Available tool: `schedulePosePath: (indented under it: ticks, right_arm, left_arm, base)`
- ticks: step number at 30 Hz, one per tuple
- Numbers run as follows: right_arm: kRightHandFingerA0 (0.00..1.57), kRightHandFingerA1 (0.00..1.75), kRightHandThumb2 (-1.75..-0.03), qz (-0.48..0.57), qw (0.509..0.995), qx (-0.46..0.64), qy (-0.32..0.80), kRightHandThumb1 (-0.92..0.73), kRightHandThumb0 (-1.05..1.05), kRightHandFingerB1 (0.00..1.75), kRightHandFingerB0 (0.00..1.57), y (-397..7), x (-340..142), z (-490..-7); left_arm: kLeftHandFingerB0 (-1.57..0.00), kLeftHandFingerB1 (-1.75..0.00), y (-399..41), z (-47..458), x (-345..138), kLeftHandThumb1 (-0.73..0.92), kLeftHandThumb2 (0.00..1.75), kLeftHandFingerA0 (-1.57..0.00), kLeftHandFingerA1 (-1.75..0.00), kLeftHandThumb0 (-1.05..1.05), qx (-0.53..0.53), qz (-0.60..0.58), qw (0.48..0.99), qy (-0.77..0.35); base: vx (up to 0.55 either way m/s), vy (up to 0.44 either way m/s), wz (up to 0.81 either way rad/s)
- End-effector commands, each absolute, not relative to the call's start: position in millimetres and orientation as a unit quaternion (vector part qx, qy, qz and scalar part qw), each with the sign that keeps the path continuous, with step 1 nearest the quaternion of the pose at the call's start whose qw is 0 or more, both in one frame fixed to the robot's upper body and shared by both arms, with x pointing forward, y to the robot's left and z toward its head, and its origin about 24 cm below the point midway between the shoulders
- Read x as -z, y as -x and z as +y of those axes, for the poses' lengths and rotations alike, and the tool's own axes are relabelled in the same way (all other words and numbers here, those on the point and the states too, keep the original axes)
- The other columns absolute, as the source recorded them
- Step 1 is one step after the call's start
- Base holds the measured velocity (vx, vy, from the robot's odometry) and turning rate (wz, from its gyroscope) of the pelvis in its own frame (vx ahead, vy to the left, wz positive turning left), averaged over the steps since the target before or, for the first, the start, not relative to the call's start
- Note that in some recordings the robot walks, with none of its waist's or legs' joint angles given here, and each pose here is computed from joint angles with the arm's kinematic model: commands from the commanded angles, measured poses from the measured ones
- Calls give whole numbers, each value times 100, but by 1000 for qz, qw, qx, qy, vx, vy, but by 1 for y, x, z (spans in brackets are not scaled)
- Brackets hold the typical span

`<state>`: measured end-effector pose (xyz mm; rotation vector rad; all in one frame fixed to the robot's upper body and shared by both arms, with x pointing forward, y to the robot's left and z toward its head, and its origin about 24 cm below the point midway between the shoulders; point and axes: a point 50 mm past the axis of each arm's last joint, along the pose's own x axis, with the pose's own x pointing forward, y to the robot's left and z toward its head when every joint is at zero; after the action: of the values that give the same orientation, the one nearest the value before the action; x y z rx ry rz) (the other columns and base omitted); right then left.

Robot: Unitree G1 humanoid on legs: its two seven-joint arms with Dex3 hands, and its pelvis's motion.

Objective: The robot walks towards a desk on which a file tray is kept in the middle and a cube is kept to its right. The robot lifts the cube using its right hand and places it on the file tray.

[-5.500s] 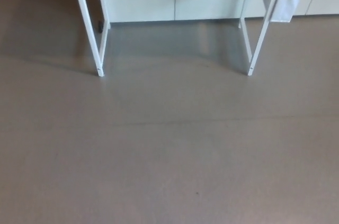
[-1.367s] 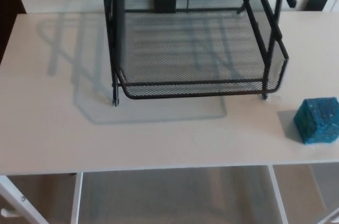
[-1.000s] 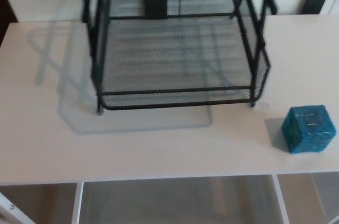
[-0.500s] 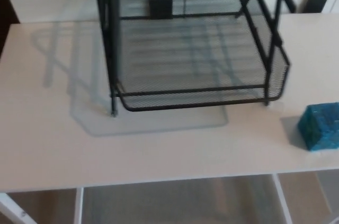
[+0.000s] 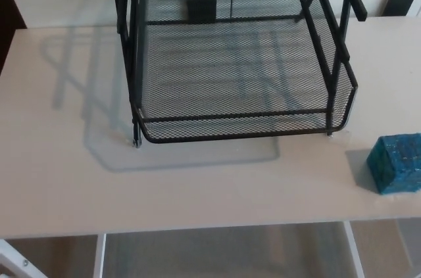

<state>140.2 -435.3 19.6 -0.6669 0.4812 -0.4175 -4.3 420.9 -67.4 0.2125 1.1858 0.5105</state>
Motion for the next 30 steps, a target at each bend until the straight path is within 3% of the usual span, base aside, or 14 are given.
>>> schedulePosePath:
  ticks: [1,2,3,5,6,7,12,13,14,17,18,26,27,30]
  right_arm:
    - [11,108,-56,14,934,267,237,-56,-74,65,0,-193,-137,-452]
    - [15,125,-53,-8,934,256,247,-53,-83,82,0,-200,-150,-448]
    - [32,105,-83,-32,931,245,267,-38,-98,78,9,-207,-163,-441]
    - [37,110,-83,-48,929,234,283,-38,-100,85,16,-217,-181,-429]
    - [22,130,-58,-60,930,206,300,-53,-105,96,3,-223,-192,-421]
    - [22,102,-88,-66,936,183,295,-37,-105,78,2,-230,-198,-413]
    - [16,81,-55,-39,940,100,325,-37,-77,74,0,-254,-208,-382]
    - [16,81,-55,-39,938,89,333,-37,-77,74,0,-255,-208,-378]
    - [1,55,-82,-32,921,21,387,-17,-39,55,0,-261,-204,-356]
    - [2,54,-85,-10,907,-19,421,-23,-37,53,0,-263,-196,-346]
    - [3,46,-76,37,895,-50,443,-38,-65,31,8,-264,-183,-343]
    - [0,21,-76,125,837,-154,510,-40,-70,9,2,-273,-153,-320]
    - [0,12,-76,142,825,-171,520,-42,-74,8,4,-276,-145,-313]
    - [0,10,-74,159,805,-197,536,-40,-73,7,4,-281,-136,-303]
  left_arm:
    - [0,-69,-11,435,51,68,128,-39,-91,-105,-245,504,822,-98]
    - [0,-69,-11,435,52,68,127,-40,-90,-105,-246,504,822,-96]
    - [0,-69,-10,434,52,68,127,-40,-90,-105,-245,507,821,-96]
    - [-6,-72,-8,433,53,68,127,-41,-90,-105,-243,509,821,-94]
    - [-5,-73,-8,432,54,63,112,-33,-88,-105,-238,511,820,-96]
    - [0,-92,-6,433,54,88,74,-25,-106,-105,-240,513,819,-93]
    - [-2,-91,-2,433,53,86,75,-30,-106,-105,-243,514,816,-106]
    - [-2,-91,-2,433,53,86,75,-30,-106,-105,-244,514,815,-107]
    - [-3,-90,-2,432,54,84,78,-29,-106,-103,-246,519,812,-102]
    - [-8,-91,-1,432,55,85,78,-33,-106,-104,-238,523,811,-112]
    - [-8,-89,0,432,54,84,80,-32,-105,-101,-238,525,810,-111]
    - [-14,-81,7,435,52,82,79,-42,-98,-98,-247,539,797,-114]
    - [-10,-68,8,435,52,65,123,-47,-88,-98,-247,541,795,-119]
    - [-15,-69,9,434,52,61,122,-51,-89,-94,-236,543,796,-124]
  base:
    - [0,0,0]
    - [0,0,0]
    - [0,0,0]
    - [0,0,0]
    - [0,0,0]
    - [0,0,0]
    - [0,0,0]
    - [0,0,0]
    - [0,0,0]
    - [0,0,0]
    - [0,0,0]
    - [0,0,0]
    - [0,0,0]
    - [0,0,0]
